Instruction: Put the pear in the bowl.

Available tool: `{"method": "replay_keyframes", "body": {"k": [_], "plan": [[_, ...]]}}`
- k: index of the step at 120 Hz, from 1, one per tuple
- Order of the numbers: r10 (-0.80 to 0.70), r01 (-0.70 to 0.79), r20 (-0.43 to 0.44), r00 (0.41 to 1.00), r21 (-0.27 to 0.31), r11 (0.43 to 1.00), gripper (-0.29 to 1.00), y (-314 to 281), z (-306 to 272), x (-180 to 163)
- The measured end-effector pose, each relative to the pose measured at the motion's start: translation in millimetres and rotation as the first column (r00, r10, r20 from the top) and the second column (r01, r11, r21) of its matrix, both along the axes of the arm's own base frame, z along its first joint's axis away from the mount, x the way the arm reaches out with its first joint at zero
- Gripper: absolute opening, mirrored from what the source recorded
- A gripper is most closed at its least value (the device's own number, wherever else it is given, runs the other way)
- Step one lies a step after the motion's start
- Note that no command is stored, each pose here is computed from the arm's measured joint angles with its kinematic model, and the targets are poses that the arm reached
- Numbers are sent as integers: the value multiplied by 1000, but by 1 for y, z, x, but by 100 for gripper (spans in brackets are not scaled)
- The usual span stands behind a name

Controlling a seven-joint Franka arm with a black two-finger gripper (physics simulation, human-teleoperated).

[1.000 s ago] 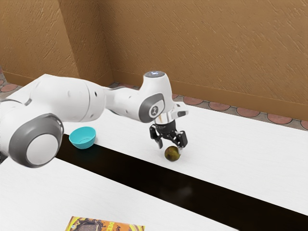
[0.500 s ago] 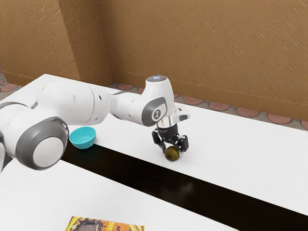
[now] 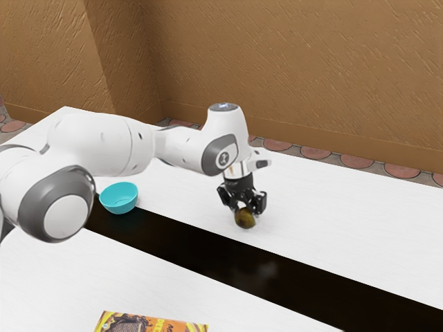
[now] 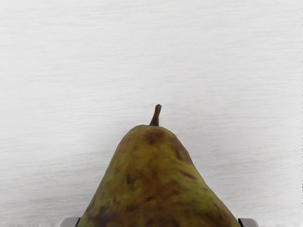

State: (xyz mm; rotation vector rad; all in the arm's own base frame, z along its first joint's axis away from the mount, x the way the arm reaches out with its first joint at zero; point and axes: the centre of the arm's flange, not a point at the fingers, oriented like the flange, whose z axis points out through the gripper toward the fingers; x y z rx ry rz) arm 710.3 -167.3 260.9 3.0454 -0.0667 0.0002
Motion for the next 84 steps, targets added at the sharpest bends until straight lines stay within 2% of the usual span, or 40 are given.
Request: {"method": "replay_keyframes", "body": {"k": [20, 43, 54, 84], "plan": [[-4, 3, 22, 1000, 45, 999, 27, 21, 40, 0], [21, -25, 43, 999, 78, 997, 22, 90, 98, -19], [28, -32, 40, 999, 89, 996, 20, 124, 106, -23], [57, -56, -14, 998, 100, 993, 27, 224, 93, -44]]}}
